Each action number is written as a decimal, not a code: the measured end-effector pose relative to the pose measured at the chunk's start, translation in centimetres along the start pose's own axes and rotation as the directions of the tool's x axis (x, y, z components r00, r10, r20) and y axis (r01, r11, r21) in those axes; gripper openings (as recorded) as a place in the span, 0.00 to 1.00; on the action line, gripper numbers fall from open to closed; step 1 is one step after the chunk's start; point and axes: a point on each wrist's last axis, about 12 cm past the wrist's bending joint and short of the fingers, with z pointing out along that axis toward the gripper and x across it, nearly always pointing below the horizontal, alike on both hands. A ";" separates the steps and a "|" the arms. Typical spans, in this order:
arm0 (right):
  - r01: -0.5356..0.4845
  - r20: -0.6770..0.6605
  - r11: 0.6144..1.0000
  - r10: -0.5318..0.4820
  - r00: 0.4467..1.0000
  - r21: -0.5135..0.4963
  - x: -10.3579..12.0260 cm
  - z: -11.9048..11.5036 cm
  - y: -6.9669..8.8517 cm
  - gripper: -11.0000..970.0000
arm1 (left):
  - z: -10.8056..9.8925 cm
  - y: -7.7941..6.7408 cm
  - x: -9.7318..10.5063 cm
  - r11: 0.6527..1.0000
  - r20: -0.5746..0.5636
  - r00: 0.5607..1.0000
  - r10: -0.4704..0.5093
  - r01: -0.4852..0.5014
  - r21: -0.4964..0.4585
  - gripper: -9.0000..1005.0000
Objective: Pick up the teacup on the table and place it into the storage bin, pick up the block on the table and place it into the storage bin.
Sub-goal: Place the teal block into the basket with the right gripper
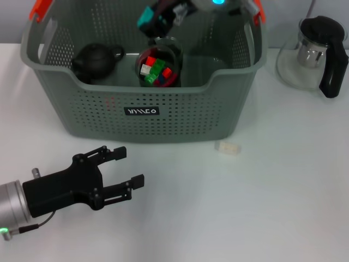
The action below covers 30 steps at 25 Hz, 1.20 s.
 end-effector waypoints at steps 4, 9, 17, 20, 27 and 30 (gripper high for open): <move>0.031 -0.025 0.999 -0.030 0.999 0.010 0.4 1.0 0.4 0.44 | 0.1 -0.1 0.1 1.000 0.000 1.000 -0.002 0.002 0.000 0.81; 0.073 -0.044 0.997 -0.073 0.996 0.008 0.6 1.6 1.1 0.44 | 0.1 -0.1 0.1 1.000 0.000 1.000 -0.003 0.003 -0.001 0.81; 0.086 -0.054 0.996 -0.086 0.995 0.002 0.7 1.9 1.5 0.44 | 0.1 0.0 0.2 1.000 -0.004 1.000 -0.007 0.007 -0.008 0.81; 0.088 -0.054 0.996 -0.088 0.995 -0.002 0.6 1.9 1.6 0.44 | 0.1 0.0 0.2 1.000 -0.004 1.000 -0.008 0.008 -0.009 0.81; 0.080 -0.055 0.997 -0.081 0.995 -0.013 0.1 1.9 1.9 0.49 | 0.1 -0.1 0.2 1.000 -0.004 1.000 -0.008 0.008 -0.009 0.81; 0.066 -0.061 0.998 -0.067 0.996 -0.015 0.0 1.9 1.9 0.52 | 0.1 -0.1 0.3 1.000 -0.004 1.000 -0.008 0.008 -0.010 0.81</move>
